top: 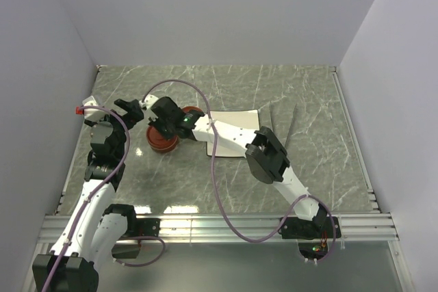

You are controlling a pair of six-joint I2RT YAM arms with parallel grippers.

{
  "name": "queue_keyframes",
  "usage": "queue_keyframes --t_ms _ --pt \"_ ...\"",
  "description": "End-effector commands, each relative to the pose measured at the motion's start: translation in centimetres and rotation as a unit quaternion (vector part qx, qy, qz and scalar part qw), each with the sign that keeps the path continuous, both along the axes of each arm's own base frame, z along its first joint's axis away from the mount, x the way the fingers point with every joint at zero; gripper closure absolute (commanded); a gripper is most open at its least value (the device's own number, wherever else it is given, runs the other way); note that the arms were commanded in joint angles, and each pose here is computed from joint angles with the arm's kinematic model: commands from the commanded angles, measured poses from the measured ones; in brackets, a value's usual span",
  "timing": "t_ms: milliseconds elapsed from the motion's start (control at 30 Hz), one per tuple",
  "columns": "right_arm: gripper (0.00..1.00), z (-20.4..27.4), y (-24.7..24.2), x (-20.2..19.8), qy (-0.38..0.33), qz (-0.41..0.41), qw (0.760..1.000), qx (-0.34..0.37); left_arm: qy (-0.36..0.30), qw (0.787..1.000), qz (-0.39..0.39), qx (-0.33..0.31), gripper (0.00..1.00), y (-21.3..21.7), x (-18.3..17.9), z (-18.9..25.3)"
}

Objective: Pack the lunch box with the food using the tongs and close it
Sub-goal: Move the lunch box

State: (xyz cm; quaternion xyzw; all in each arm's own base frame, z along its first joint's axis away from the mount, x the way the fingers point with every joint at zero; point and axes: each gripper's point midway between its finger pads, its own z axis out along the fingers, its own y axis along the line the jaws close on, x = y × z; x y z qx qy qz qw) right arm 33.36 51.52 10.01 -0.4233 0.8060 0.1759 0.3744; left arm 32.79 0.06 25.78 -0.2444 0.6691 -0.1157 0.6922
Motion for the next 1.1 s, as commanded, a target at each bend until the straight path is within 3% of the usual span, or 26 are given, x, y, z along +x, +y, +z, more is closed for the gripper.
queue_keyframes --t_ms 0,367,1067 --pt "1.0 -0.1 0.6 1.7 -0.012 -0.025 1.0 0.008 -0.025 1.0 -0.013 -0.005 0.0 -0.5 -0.2 1.2" --pt "1.0 0.1 -0.4 5.8 -0.026 -0.095 0.995 0.031 -0.026 1.0 -0.013 -0.005 0.0 -0.5 -0.3 1.2" --pt "0.98 1.5 0.4 6.5 -0.029 -0.077 0.994 0.072 -0.028 0.999 -0.013 -0.008 0.01 -0.5 -0.3 1.3"
